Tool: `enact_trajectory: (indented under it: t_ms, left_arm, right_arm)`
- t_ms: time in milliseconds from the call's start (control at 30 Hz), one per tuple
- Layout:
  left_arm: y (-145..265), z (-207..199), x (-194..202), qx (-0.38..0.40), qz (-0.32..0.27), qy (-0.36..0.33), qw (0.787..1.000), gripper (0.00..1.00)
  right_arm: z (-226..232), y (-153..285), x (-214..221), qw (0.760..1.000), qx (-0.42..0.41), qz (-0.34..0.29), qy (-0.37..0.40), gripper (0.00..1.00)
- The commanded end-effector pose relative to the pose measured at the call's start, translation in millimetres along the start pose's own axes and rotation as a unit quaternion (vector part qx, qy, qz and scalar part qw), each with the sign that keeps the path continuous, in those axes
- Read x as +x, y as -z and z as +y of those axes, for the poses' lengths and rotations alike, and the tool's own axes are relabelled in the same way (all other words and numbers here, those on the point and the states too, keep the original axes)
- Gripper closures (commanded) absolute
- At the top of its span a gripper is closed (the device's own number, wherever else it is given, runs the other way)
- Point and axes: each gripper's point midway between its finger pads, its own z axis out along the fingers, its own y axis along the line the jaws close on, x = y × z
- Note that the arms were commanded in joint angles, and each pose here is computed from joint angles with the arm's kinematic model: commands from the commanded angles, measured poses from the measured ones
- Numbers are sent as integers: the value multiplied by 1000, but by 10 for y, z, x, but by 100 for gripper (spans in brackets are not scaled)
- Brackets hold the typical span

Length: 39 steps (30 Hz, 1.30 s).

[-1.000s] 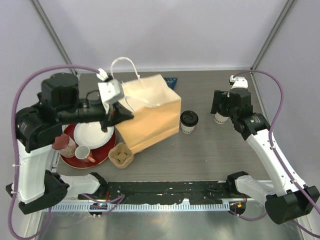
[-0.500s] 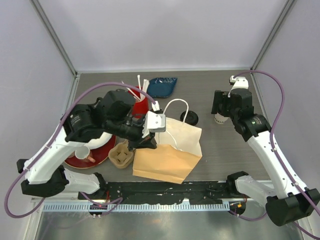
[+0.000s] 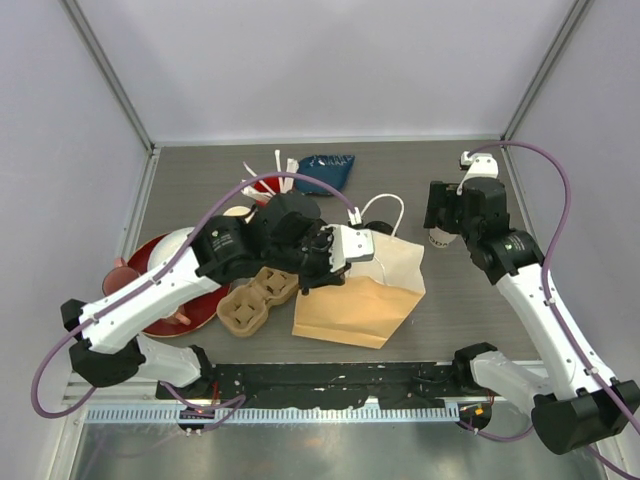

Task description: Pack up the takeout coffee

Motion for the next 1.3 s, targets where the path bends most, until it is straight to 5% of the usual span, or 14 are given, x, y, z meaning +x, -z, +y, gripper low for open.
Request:
enact_trajectory:
  t_ms: [0, 500, 633, 800, 967, 1100, 1267]
  left_arm:
    - [-20, 147, -301, -40, -80, -29, 996, 100]
    - [-314, 8, 214, -4, -59, -49, 997, 100]
    - [-156, -21, 148, -3, -58, -59, 997, 44]
    - [214, -61, -80, -12, -65, -64, 996, 21]
    - [711, 302, -184, -148, -57, -43, 986, 8]
    - [998, 684, 222, -247, 5, 20, 969, 9]
    - [1099, 917, 1067, -264, 97, 144, 949, 37]
  right_arm:
    - [15, 163, -266, 999, -18, -47, -11, 2]
    - [19, 339, -265, 998, -33, -48, -18, 2]
    - [30, 358, -268, 998, -37, -47, -17, 2]
    - [79, 358, -274, 998, -50, -43, -16, 2]
    - [117, 411, -313, 997, -63, -39, -16, 2]
    - [146, 537, -430, 995, -79, -51, -14, 3]
    - [208, 625, -483, 993, -103, -57, -7, 3]
